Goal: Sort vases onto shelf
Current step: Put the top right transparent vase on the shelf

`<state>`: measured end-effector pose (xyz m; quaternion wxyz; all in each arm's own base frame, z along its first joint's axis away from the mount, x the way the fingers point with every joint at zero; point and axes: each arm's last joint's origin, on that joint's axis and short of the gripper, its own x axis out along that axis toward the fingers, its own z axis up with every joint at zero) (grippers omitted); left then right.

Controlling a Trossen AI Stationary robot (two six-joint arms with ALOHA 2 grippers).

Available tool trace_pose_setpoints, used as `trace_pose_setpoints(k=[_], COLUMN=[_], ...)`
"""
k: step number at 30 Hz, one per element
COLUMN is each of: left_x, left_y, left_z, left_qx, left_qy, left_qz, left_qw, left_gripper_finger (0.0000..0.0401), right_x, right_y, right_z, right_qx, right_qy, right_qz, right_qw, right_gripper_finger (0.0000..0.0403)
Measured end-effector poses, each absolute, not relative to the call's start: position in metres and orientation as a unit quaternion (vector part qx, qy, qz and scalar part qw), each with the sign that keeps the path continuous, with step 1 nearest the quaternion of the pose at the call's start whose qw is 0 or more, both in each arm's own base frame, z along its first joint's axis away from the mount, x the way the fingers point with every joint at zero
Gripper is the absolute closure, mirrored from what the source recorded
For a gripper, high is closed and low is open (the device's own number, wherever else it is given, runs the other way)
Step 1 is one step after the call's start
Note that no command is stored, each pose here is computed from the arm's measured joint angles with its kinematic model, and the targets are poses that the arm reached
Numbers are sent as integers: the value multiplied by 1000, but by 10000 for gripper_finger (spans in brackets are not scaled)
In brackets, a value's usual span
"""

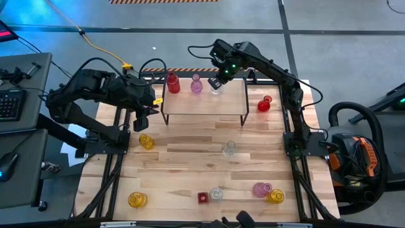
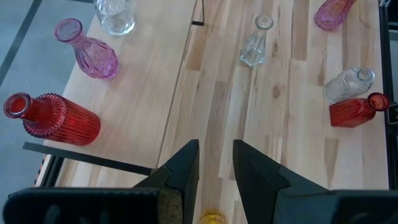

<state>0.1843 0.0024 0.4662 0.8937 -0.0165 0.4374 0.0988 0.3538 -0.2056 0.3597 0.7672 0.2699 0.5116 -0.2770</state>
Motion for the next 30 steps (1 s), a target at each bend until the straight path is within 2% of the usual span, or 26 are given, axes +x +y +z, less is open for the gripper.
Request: trace_pose_setpoints(k=[8, 16, 30], left_x=[184, 184, 184], left_y=[2, 2, 2], left_z=[466, 466, 466], left_qx=[-16, -16, -16], left_qy=[438, 438, 438], left_qz=[99, 99, 99], left_qw=[894, 894, 894], left_gripper_finger=[311, 311, 311], right_x=[356, 356, 356], right_y=[-207, -207, -208], right_z=[360, 359, 360], right_qx=[269, 269, 269], right_qy=[503, 506, 502], right_qz=[-277, -278, -280], right_qw=[773, 771, 773], right_gripper_finger=[401, 373, 371])
